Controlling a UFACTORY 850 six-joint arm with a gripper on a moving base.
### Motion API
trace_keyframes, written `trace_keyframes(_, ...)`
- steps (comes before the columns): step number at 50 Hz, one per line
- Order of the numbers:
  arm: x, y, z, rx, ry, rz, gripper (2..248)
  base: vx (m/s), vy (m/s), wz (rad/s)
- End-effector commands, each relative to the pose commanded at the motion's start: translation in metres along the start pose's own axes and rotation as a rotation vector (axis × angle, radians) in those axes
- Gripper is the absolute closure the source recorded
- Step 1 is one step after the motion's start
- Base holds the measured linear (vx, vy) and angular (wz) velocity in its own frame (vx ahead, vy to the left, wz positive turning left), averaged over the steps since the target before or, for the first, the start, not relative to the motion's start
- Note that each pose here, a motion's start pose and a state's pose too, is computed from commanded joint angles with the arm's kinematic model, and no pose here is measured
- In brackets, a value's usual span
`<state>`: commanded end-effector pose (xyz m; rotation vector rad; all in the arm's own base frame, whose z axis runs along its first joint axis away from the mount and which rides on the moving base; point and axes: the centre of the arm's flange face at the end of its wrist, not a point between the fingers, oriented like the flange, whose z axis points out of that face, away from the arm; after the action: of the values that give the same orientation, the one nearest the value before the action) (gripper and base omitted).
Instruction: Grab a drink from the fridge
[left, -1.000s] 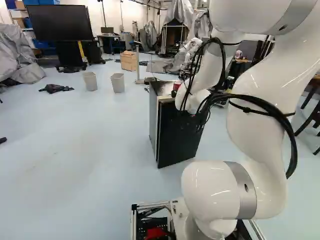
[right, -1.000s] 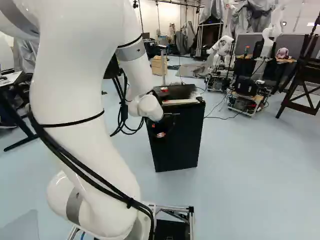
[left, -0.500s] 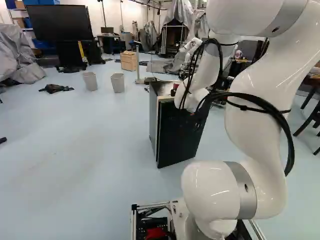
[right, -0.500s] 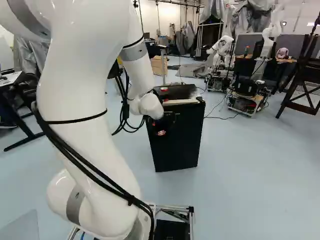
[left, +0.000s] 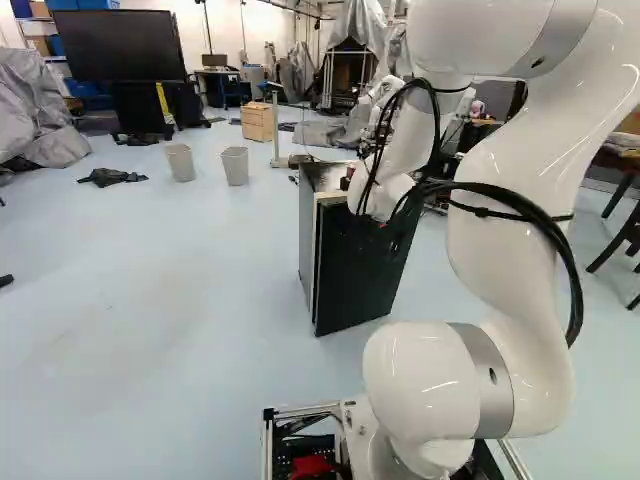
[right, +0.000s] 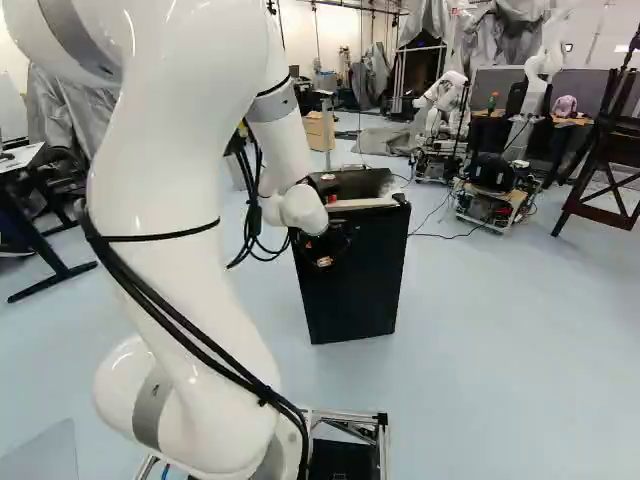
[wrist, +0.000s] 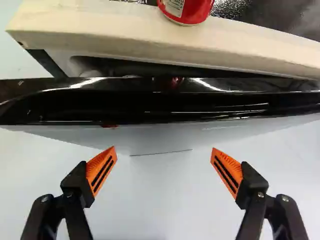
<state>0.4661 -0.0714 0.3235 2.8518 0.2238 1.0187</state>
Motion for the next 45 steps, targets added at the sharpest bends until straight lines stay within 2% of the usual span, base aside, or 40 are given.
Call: trace_keyframes(45,0.016,0.003,0.015,0.0,0.013,-0.005,3,0.0,0.0,0.0)
